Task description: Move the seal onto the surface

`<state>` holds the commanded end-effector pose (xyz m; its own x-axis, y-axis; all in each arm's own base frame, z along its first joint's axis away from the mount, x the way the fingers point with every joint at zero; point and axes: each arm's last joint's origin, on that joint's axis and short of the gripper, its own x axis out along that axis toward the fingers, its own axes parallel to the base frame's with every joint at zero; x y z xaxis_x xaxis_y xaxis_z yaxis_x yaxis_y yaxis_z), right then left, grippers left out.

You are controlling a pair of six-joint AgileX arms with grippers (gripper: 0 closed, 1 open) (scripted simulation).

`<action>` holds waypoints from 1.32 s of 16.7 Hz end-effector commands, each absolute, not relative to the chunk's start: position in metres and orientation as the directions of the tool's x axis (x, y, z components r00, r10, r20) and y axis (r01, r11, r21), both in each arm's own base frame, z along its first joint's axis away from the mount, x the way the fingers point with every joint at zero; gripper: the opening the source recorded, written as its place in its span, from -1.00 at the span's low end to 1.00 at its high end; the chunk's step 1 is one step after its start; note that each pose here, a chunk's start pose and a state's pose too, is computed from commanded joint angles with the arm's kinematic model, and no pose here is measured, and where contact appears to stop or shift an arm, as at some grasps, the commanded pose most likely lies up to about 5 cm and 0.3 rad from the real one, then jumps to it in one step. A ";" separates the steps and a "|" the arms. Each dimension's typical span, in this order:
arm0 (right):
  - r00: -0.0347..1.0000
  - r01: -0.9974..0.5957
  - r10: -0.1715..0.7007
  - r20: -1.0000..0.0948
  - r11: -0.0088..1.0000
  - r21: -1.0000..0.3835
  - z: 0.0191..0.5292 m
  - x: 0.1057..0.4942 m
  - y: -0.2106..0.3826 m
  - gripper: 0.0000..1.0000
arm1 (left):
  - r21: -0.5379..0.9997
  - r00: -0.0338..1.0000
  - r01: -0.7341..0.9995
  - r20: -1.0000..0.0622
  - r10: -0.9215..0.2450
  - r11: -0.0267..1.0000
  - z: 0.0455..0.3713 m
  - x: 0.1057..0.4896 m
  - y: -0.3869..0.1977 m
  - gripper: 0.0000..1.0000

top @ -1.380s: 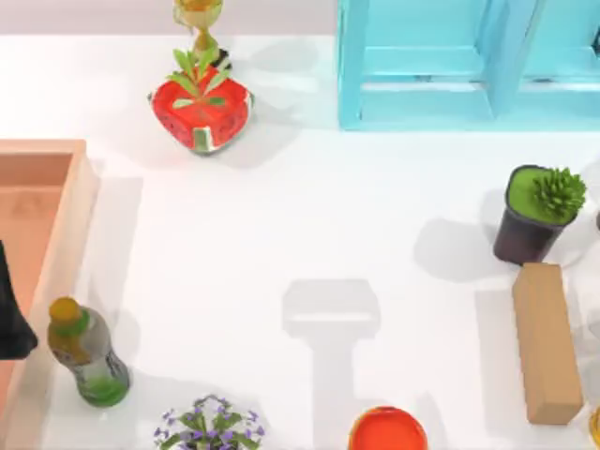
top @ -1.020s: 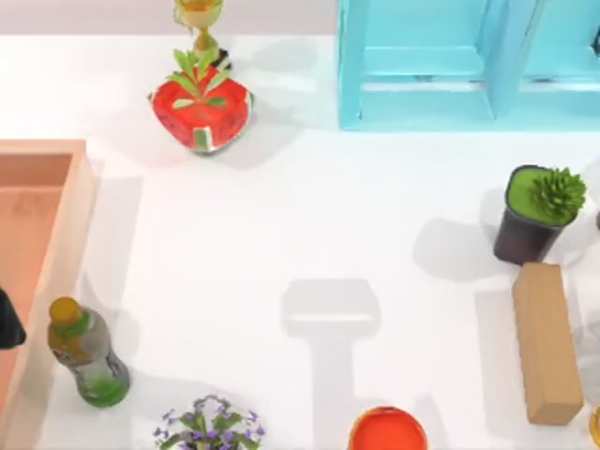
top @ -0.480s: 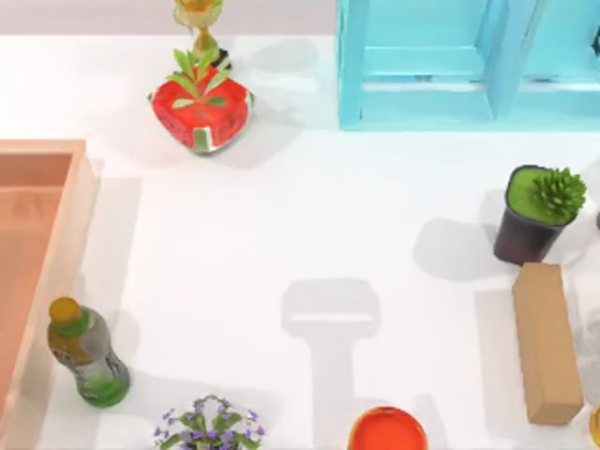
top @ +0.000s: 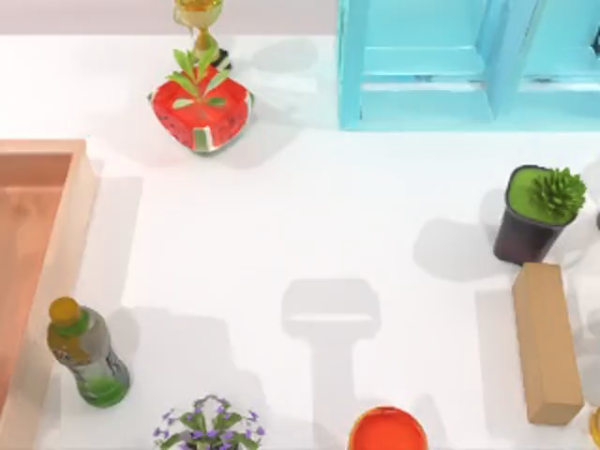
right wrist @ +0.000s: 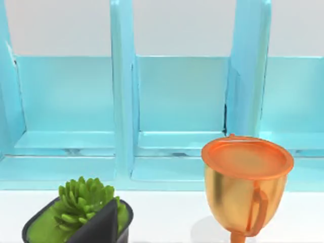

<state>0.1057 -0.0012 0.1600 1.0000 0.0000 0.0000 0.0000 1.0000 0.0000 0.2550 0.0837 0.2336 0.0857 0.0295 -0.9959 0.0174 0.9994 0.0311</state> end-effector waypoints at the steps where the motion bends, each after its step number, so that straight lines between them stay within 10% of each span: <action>1: 1.000 0.000 0.000 0.000 1.000 0.000 0.160 0.106 -0.001 1.00 | 0.020 0.051 0.019 -0.998 0.019 1.000 0.232 0.261 0.088 1.00; 11: 1.000 0.000 0.000 0.000 1.000 0.000 0.160 0.106 -0.001 1.00 | 0.003 0.001 0.023 -1.000 0.003 1.000 0.227 0.272 0.096 1.00; 22: 1.000 0.000 0.000 0.000 1.000 0.000 0.160 0.106 -0.001 1.00 | 0.002 -0.001 0.021 -1.000 0.002 1.000 0.135 0.272 0.097 1.00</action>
